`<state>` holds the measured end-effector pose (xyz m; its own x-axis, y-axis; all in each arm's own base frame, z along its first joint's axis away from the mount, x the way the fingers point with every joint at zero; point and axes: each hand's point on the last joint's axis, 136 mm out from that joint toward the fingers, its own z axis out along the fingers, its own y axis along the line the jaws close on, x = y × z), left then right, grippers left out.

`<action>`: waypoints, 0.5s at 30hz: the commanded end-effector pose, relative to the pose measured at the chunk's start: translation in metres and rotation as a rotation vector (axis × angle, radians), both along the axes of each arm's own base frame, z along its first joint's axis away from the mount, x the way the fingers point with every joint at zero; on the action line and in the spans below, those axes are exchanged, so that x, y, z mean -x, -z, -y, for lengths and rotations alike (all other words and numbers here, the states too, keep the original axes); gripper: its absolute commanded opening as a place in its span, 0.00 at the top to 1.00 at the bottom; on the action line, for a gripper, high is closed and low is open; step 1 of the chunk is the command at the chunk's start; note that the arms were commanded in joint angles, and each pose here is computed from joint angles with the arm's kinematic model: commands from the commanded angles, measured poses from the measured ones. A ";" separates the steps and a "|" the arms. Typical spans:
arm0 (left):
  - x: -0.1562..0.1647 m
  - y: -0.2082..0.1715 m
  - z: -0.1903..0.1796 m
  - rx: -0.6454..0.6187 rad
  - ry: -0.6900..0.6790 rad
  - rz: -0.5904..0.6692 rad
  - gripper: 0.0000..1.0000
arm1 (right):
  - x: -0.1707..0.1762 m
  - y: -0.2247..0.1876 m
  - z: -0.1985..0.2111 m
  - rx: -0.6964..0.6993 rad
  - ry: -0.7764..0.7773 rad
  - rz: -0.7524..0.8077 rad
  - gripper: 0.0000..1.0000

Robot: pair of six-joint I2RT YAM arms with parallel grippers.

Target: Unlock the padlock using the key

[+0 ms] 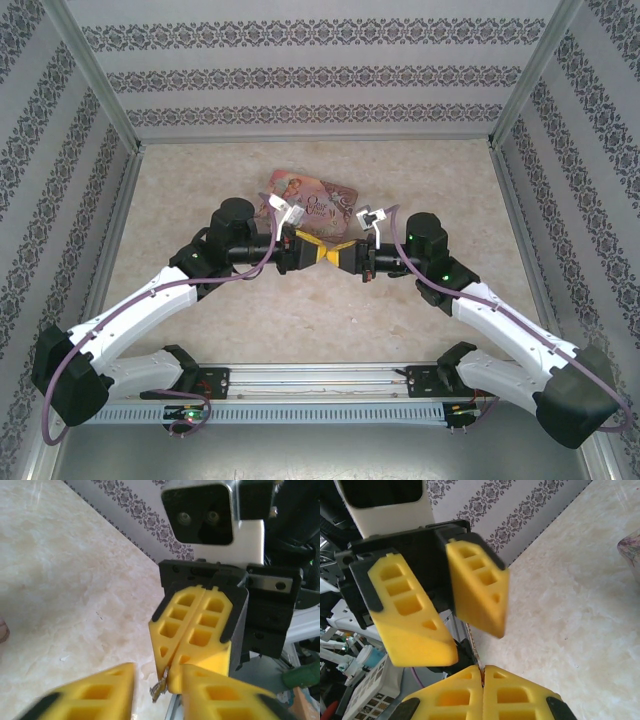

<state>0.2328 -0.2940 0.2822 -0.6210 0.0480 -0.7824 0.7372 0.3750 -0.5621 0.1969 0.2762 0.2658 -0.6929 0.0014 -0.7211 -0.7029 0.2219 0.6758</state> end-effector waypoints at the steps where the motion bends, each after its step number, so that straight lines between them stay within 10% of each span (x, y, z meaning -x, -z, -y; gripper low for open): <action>1: -0.017 -0.021 -0.019 0.053 -0.117 0.017 0.54 | -0.003 -0.010 0.002 0.033 0.036 0.090 1.00; 15: -0.059 -0.002 -0.130 0.291 -0.798 -0.505 0.32 | -0.030 -0.019 0.022 0.426 0.390 0.705 1.00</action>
<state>0.2894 -0.1833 0.2930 -0.6818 -0.5410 -0.4924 0.1932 0.5161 -0.8345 0.2079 0.2670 0.2639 -0.2943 -0.1311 -0.9467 -0.8126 0.5557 0.1757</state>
